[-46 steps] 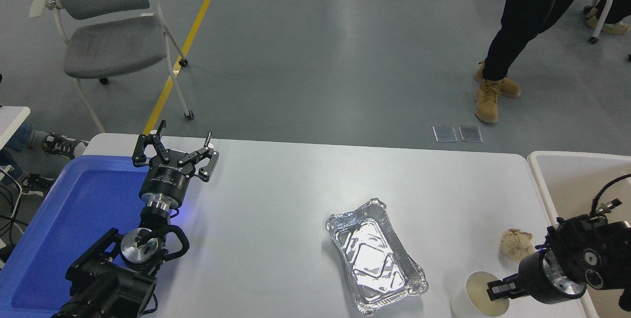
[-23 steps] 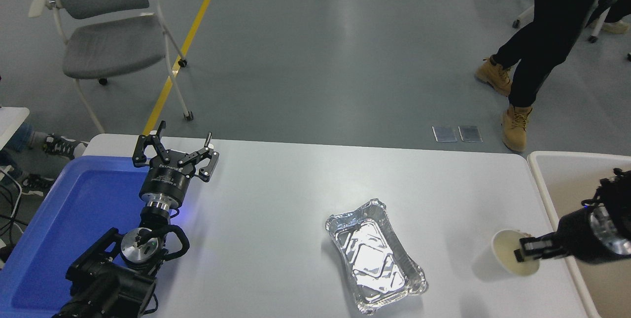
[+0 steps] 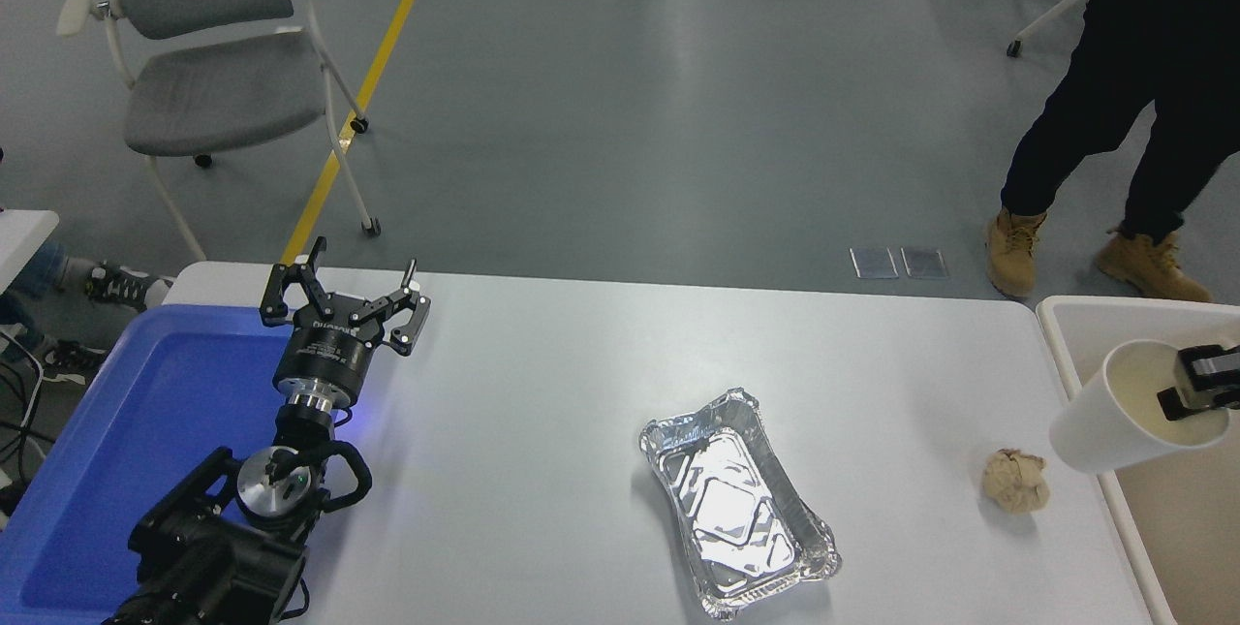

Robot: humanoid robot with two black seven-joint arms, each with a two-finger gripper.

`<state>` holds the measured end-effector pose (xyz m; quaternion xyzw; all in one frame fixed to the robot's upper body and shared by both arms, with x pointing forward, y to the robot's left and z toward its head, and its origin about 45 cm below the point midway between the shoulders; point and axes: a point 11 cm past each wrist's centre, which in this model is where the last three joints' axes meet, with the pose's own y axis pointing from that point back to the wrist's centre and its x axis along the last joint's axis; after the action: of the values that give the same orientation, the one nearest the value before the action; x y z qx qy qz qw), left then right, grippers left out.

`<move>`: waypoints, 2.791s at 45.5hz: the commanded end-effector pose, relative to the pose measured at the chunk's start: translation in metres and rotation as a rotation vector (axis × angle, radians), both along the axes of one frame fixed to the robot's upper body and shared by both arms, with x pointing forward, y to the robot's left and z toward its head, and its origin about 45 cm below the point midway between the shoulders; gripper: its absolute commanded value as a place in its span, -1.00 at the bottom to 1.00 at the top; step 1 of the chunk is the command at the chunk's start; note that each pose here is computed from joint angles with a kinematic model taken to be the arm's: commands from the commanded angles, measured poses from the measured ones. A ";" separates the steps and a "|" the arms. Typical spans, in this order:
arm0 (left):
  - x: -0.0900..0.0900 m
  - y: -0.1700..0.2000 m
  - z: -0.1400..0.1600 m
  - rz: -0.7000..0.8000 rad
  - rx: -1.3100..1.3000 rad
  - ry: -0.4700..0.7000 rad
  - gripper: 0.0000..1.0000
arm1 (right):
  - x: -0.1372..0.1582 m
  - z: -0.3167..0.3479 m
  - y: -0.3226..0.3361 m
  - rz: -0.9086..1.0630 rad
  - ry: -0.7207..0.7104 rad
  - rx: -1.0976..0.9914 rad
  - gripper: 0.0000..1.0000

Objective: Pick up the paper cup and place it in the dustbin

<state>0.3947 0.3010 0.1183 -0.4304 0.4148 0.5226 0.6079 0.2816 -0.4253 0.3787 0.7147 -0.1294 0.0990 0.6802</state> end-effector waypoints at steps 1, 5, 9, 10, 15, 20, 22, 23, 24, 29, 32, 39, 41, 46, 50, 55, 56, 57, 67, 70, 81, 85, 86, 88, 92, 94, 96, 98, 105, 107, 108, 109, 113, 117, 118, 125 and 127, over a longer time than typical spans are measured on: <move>0.000 0.000 0.000 0.000 0.000 0.000 0.98 | 0.033 0.047 -0.041 -0.242 -0.262 0.091 -1.00; 0.000 0.000 0.000 -0.001 0.001 0.000 0.98 | 0.042 0.065 -0.066 -0.363 -0.351 0.131 -1.00; 0.000 0.000 0.000 0.000 0.000 0.000 0.98 | 0.046 0.070 -0.090 -0.470 -0.420 0.164 -1.00; 0.000 0.000 0.000 0.000 0.000 0.000 0.98 | 0.046 0.068 -0.096 -0.497 -0.437 0.169 -1.00; 0.000 0.000 0.000 0.000 0.000 0.001 0.98 | 0.045 0.050 -0.121 -0.603 -0.513 0.165 -1.00; 0.000 0.000 0.000 -0.001 0.001 0.000 0.98 | 0.041 0.021 -0.141 -0.700 -0.592 0.156 -1.00; 0.000 0.000 0.000 0.000 0.000 0.000 0.98 | 0.037 0.007 -0.150 -0.753 -0.626 0.160 -1.00; 0.000 0.000 0.000 0.000 0.000 0.000 0.98 | 0.036 0.001 -0.153 -0.778 -0.644 0.163 -1.00; 0.000 0.000 0.000 0.000 0.000 0.001 0.98 | 0.035 -0.007 -0.155 -0.796 -0.654 0.160 -1.00; 0.000 0.000 0.000 0.000 0.000 0.000 0.98 | 0.042 -0.035 -0.153 -0.843 -0.708 0.166 -1.00; 0.000 0.000 0.000 -0.001 0.001 0.000 0.98 | 0.045 -0.054 -0.147 -0.860 -0.726 0.178 -1.00; 0.000 0.000 0.000 0.000 0.000 0.000 0.98 | 0.050 -0.106 -0.141 -0.906 -0.736 0.178 -1.00; 0.000 0.000 0.000 0.000 0.000 0.001 0.98 | 0.056 -0.121 -0.139 -0.913 -0.745 0.175 -1.00; 0.000 0.000 0.000 -0.001 0.001 0.002 0.98 | 0.059 -0.168 -0.145 -0.969 -0.750 0.158 -1.00; 0.000 0.000 0.000 -0.001 0.001 0.000 0.98 | 0.056 -0.199 -0.157 -1.028 -0.775 0.132 -1.00; 0.000 0.000 0.000 -0.001 0.001 0.000 0.98 | 0.054 -0.227 -0.166 -1.084 -0.817 0.086 -1.00; 0.000 0.000 0.000 -0.001 0.001 0.000 0.98 | 0.055 -0.229 -0.168 -1.093 -0.831 0.075 -1.00; 0.000 0.000 0.000 -0.001 0.001 0.000 0.98 | 0.056 -0.231 -0.169 -1.103 -0.846 0.069 -1.00; 0.000 0.000 0.000 0.000 0.000 0.000 0.98 | 0.039 -0.248 -0.178 -1.287 -0.904 0.098 -1.00; 0.000 0.000 0.000 0.000 0.000 0.000 0.98 | 0.023 -0.262 -0.181 -1.401 -0.892 0.128 -1.00; 0.000 0.000 0.000 0.000 0.000 0.000 0.98 | -0.012 -0.309 -0.165 -1.610 -0.817 0.207 -1.00; 0.000 0.000 0.000 0.001 -0.001 0.000 0.98 | -0.031 -0.326 -0.161 -1.647 -0.782 0.199 -1.00; 0.000 0.000 0.000 0.000 0.000 0.000 0.98 | -0.035 -0.329 -0.160 -1.651 -0.774 0.196 -1.00; 0.000 0.000 0.000 0.001 -0.001 0.000 0.98 | -0.039 -0.334 -0.158 -1.660 -0.763 0.195 -1.00; 0.000 0.000 0.000 0.000 0.000 0.001 0.98 | -0.042 -0.335 -0.159 -1.673 -0.765 0.197 -1.00; 0.000 0.000 0.000 0.001 -0.001 0.000 0.98 | -0.043 -0.335 -0.159 -1.681 -0.766 0.199 -1.00; 0.000 0.000 0.000 0.001 -0.001 0.000 0.98 | -0.042 -0.335 -0.159 -1.683 -0.768 0.202 -0.84; 0.000 0.000 0.000 0.000 0.000 0.000 0.98 | -0.043 -0.334 -0.160 -1.692 -0.773 0.202 -0.12; 0.000 0.000 0.000 0.001 -0.001 0.000 0.98 | -0.042 -0.331 -0.163 -1.724 -0.790 0.224 1.00; 0.000 0.000 0.000 0.002 -0.002 -0.001 0.98 | -0.040 -0.331 -0.162 -1.722 -0.789 0.229 1.00; 0.000 0.000 0.000 0.002 -0.001 0.001 0.98 | -0.039 -0.331 -0.162 -1.722 -0.789 0.232 1.00; 0.000 0.001 0.000 0.003 -0.001 0.001 0.98 | -0.038 -0.330 -0.161 -1.721 -0.788 0.236 1.00; 0.000 0.000 0.000 0.002 -0.001 0.001 0.98 | -0.036 -0.329 -0.161 -1.720 -0.790 0.244 1.00; 0.000 0.000 0.000 0.002 -0.001 0.001 0.98 | -0.031 -0.326 -0.161 -1.710 -0.790 0.250 1.00; 0.000 0.000 -0.001 0.002 -0.001 0.002 0.98 | -0.029 -0.325 -0.160 -1.706 -0.792 0.254 1.00; 0.000 0.000 0.000 0.001 -0.001 0.001 0.98 | -0.010 -0.312 -0.159 -1.655 -0.802 0.268 1.00; 0.000 0.001 0.000 0.003 -0.001 0.001 0.98 | -0.002 -0.309 -0.156 -1.634 -0.799 0.275 1.00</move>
<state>0.3947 0.3012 0.1181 -0.4311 0.4148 0.5230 0.6071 0.2558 -0.5859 0.0561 0.3653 -0.8375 -0.2057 0.3506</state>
